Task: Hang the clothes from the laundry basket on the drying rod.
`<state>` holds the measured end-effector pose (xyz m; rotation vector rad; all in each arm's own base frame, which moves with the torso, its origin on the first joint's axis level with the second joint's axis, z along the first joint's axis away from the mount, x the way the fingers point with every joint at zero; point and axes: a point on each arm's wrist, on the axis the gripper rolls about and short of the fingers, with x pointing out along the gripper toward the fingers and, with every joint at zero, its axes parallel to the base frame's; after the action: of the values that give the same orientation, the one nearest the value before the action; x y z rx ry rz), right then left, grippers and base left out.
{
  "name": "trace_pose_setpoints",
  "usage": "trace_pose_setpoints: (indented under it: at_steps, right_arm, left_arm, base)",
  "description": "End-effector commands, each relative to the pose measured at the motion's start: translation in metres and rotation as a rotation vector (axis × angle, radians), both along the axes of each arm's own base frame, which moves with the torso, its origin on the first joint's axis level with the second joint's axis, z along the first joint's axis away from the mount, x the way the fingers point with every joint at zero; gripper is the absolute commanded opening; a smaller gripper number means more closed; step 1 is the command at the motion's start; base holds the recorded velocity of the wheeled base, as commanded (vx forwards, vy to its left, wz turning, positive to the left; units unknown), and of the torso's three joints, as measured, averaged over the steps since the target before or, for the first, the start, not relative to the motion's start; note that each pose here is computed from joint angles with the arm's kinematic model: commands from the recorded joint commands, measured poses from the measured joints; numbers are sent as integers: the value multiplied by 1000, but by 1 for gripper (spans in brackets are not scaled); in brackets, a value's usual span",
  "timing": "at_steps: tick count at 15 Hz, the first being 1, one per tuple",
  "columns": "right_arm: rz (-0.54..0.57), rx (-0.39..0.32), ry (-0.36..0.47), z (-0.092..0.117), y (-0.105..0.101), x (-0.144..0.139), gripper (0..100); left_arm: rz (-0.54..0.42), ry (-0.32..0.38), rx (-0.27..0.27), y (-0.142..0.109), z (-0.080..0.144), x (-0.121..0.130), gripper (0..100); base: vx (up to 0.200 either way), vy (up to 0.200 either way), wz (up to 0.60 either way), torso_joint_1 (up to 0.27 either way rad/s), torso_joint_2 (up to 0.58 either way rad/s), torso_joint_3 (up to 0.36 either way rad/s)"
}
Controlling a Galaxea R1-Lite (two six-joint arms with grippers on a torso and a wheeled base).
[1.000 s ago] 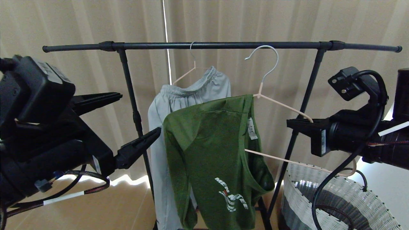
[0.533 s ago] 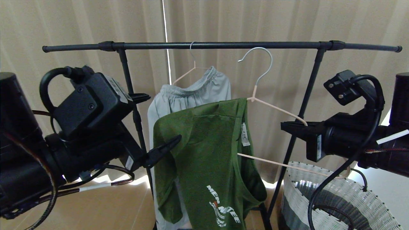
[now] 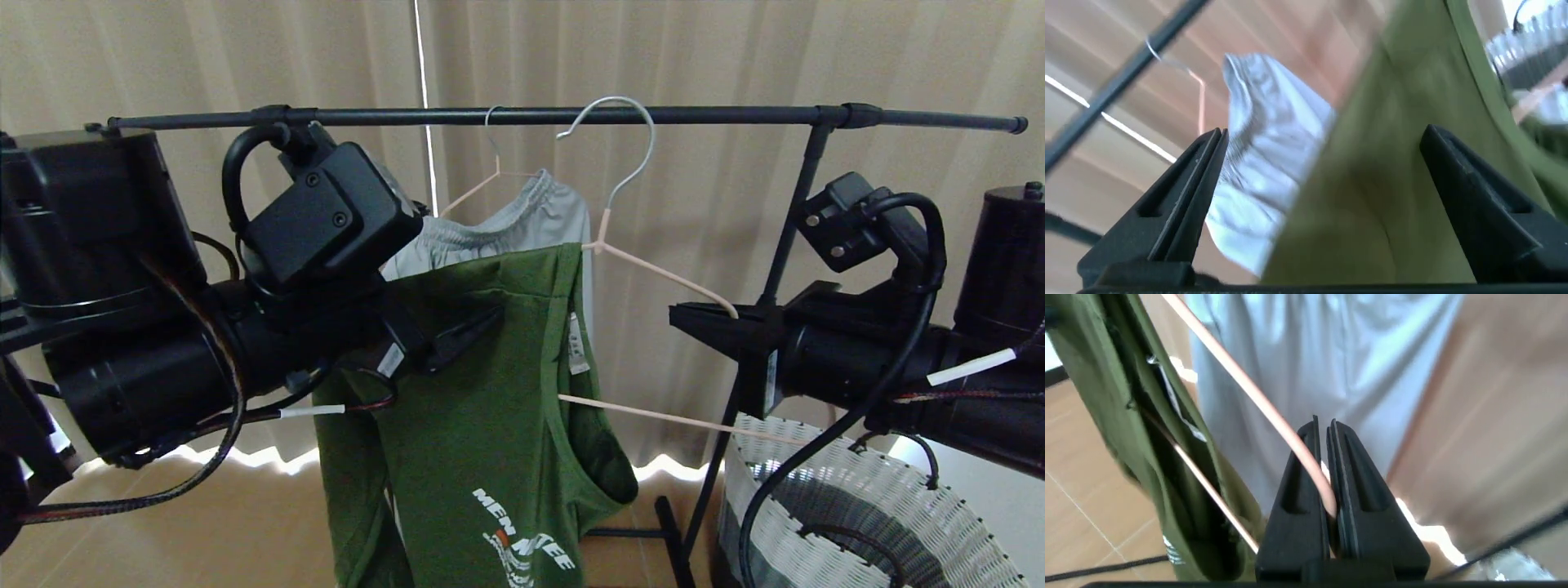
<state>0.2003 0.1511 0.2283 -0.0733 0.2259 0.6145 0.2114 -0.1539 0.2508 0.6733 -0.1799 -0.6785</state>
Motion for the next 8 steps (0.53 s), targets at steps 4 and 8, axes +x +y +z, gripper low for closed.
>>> trace_pose_setpoints:
  at_steps: [4, 8]
  right_arm:
    - [52, -13, 7, -4, 4, -3, 0]
    - [81, -11, 4, -3, 5, -5, 0]
  left_arm:
    - [10, -2, 15, -5, -1, 11, 100]
    - [12, 3, 19, -4, -3, 10, 100]
  base:
    - [0, 0, 0, 0, 0, 0]
    - [0, 0, 0, 0, 0, 0]
